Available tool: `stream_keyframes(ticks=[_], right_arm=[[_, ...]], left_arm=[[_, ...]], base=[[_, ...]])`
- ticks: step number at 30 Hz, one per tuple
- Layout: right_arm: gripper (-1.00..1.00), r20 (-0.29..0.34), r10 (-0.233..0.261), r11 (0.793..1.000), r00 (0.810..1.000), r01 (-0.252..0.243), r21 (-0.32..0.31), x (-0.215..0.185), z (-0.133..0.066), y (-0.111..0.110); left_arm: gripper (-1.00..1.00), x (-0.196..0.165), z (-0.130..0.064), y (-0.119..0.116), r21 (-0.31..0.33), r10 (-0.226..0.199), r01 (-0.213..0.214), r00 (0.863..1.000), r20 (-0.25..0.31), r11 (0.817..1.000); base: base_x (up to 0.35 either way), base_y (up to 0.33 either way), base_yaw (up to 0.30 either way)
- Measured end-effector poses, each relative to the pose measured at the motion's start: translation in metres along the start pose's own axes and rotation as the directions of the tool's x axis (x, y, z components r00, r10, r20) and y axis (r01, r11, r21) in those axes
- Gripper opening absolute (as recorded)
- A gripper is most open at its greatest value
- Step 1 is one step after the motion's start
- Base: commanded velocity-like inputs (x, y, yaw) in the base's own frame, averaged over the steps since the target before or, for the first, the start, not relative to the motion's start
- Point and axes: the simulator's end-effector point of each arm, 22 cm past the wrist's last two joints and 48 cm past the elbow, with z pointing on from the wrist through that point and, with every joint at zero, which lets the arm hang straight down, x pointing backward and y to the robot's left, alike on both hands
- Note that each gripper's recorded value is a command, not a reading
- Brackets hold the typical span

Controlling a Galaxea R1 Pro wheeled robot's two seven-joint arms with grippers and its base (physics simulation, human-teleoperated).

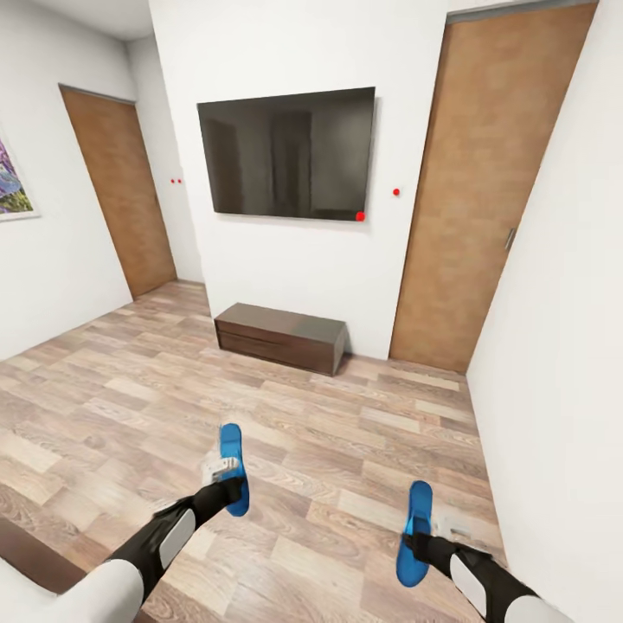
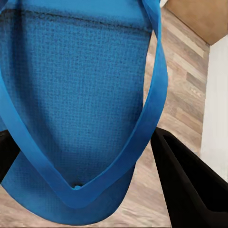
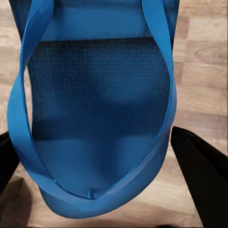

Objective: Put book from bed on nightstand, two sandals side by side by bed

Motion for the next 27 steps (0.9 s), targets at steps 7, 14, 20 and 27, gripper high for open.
stream_keyframes(ticks=[7, 14, 20, 27], right_arm=[[-1.0, -0.057, 0.012, 0.998, 0.998, -0.008, 0.066, 0.05, 0.0, -0.03], [-1.0, -0.076, 0.019, 0.997, 0.997, -0.013, 0.076, 0.06, -0.001, -0.035], [-1.0, -0.08, 0.024, 0.997, 0.997, -0.017, 0.081, 0.062, -0.002, -0.037], [-1.0, -0.118, 0.03, 0.995, 0.993, -0.018, 0.099, 0.081, -0.004, -0.045]], left_arm=[[-1.0, 0.093, -0.012, 0.057, -0.182, 0.061, -0.079, 0.993, -0.101, 0.98], [-1.0, 0.118, -0.02, 0.069, -0.222, 0.061, -0.088, 0.99, -0.128, 0.971], [-1.0, 0.122, -0.026, 0.081, -0.247, 0.057, -0.089, 0.989, -0.135, 0.965], [-1.0, 0.122, -0.037, 0.114, -0.406, 0.049, -0.101, 0.99, -0.136, 0.909]], base=[[0.0, 0.0, -0.3], [0.0, 0.0, -0.268], [0.0, 0.0, -0.039], [0.0, 0.0, -0.002]])
